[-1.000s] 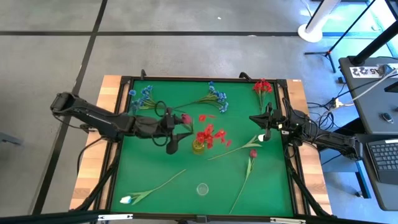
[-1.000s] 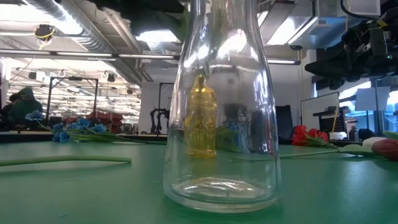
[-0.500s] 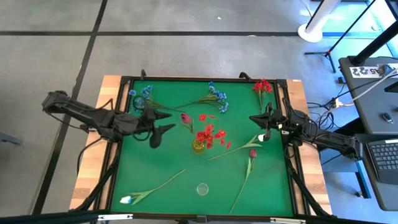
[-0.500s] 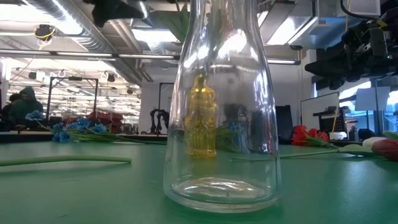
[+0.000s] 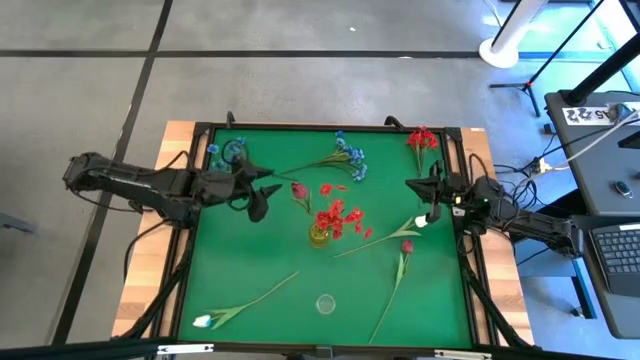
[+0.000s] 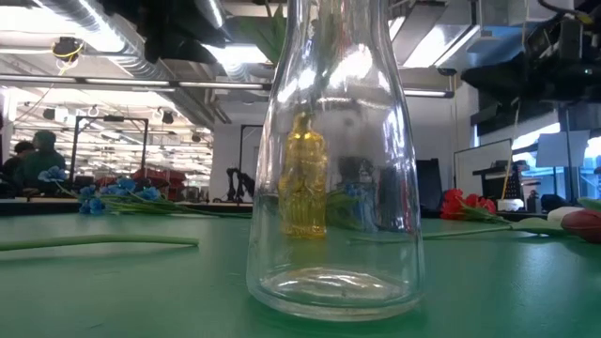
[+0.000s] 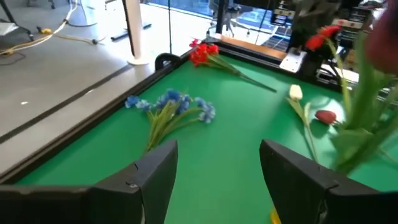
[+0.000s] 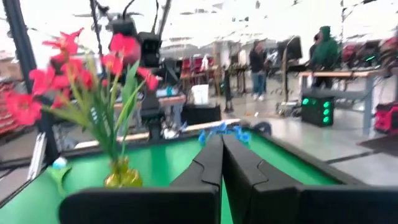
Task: Sort flowers into vase by color
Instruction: Put the red flowers into the yellow vase
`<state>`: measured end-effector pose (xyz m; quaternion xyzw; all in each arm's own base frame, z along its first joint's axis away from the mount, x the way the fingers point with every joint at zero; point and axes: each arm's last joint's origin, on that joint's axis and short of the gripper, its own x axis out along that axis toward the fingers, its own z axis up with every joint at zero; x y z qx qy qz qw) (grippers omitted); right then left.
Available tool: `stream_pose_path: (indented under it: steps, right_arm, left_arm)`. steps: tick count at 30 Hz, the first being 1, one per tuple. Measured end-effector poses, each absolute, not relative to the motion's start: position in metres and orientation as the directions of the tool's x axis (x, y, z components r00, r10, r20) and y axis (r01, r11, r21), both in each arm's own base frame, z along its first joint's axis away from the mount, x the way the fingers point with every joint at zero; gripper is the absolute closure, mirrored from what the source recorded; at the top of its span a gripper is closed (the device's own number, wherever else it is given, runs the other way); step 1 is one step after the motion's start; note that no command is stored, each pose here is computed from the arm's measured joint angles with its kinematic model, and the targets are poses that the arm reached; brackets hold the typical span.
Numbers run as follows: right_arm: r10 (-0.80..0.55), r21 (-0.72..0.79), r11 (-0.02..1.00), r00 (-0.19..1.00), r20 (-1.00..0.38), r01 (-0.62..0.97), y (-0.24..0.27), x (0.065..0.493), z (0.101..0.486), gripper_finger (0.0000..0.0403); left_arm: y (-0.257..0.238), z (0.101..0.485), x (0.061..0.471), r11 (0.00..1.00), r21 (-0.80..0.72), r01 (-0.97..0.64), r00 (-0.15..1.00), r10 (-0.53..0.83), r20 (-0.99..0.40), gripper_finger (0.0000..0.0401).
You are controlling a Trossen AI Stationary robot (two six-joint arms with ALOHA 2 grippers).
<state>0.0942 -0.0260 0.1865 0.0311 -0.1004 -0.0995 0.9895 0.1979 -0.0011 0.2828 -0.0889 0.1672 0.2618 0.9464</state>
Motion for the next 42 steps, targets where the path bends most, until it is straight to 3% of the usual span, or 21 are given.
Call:
stream_pose_path:
  steps: [10,14,16,20,23,26,32,38,42]
  right_arm:
    - [-0.157,0.152,0.983,0.912,0.379,0.106,-0.024,0.089,0.205,0.0393]
    - [-0.184,0.157,0.978,0.911,0.369,0.134,-0.024,0.089,0.204,0.0393]
    - [-0.267,0.202,0.958,0.896,0.355,0.205,-0.027,0.089,0.203,0.0393]
    - [-0.440,0.297,0.868,0.894,0.088,0.398,-0.031,0.087,0.210,0.0393]
    - [-0.506,0.288,0.810,0.857,-0.096,0.511,-0.034,0.087,0.217,0.0393]
    - [-0.543,0.262,0.779,0.822,-0.173,0.570,-0.036,0.091,0.233,0.0393]
    - [-0.688,0.106,0.594,0.571,-0.448,0.798,-0.046,0.102,0.249,0.0393]
    - [-0.656,-0.029,0.509,0.366,-0.660,0.860,-0.053,0.123,0.237,0.0389]
    - [-0.637,-0.127,0.444,0.213,-0.741,0.887,-0.060,0.130,0.220,0.0354]
  left_arm:
    - [0.050,0.277,0.198,0.833,-0.167,-0.527,0.797,0.417,-0.437,0.0178]
    - [0.055,0.288,0.201,0.863,-0.197,-0.466,0.860,0.390,-0.329,0.0178]
    - [0.053,0.301,0.201,0.887,-0.198,-0.418,0.901,0.376,-0.217,0.0178]
    - [0.051,0.316,0.199,0.920,-0.180,-0.347,0.938,0.337,-0.087,0.0178]
    - [0.053,0.315,0.199,0.916,-0.178,-0.360,0.933,0.348,-0.094,0.0178]
    - [0.053,0.312,0.200,0.915,-0.175,-0.363,0.931,0.346,-0.119,0.0178]
    - [0.053,0.300,0.200,0.915,-0.174,-0.364,0.929,0.344,-0.134,0.0178]
    - [0.053,0.285,0.198,0.908,-0.173,-0.382,0.916,0.347,-0.202,0.0178]
    - [0.050,0.271,0.198,0.885,-0.246,-0.396,0.908,0.337,-0.248,0.0178]
